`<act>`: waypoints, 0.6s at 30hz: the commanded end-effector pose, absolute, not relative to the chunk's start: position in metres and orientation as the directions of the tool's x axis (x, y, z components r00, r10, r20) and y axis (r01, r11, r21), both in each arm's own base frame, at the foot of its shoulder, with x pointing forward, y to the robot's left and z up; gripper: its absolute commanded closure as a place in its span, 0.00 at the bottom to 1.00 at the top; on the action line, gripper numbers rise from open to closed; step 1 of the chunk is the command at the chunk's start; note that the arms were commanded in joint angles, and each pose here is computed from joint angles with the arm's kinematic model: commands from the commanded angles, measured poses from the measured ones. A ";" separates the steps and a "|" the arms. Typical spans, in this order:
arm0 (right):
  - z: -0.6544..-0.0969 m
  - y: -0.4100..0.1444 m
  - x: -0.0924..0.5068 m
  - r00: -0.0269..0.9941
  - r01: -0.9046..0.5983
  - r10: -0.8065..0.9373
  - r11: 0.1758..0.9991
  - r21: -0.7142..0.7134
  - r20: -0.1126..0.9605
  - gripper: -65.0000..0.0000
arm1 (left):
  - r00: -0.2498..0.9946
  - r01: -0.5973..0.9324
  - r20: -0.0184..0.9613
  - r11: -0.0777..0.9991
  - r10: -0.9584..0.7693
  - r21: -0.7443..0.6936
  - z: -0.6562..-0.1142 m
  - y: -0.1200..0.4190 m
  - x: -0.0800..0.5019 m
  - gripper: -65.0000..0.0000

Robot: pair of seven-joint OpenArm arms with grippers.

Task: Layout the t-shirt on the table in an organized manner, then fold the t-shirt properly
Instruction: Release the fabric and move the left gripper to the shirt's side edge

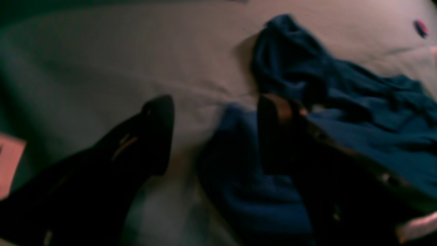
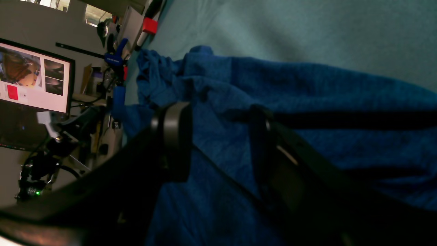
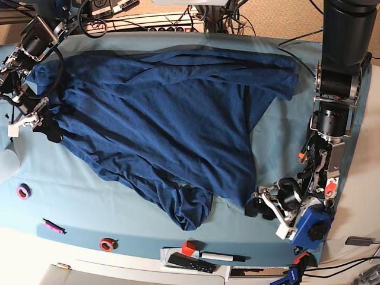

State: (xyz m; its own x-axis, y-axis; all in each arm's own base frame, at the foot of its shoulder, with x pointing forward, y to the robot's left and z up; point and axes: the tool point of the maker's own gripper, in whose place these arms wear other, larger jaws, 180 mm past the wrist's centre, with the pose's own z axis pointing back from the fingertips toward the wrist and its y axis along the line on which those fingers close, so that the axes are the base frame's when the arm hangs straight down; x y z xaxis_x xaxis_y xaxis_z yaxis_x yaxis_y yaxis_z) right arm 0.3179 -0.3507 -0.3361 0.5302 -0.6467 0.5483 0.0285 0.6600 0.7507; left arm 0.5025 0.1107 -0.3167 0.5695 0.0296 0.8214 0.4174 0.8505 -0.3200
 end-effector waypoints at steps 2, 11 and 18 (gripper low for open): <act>-0.315 -0.363 0.326 0.487 -0.005 -0.639 0.680 0.733 0.596 0.58 | 0.522 0.428 0.852 0.852 0.040 -0.302 -0.290 0.119 0.515 0.41; -0.315 -0.363 0.325 0.489 -0.005 -0.638 0.680 0.733 0.595 0.58 | 0.751 0.521 0.658 0.664 -0.058 -0.536 -0.306 0.121 0.444 0.47; -0.315 -0.363 0.325 0.489 -0.005 -0.638 0.680 0.733 0.595 0.58 | 0.856 0.461 0.504 0.606 -0.113 -0.648 -0.360 0.114 0.382 0.51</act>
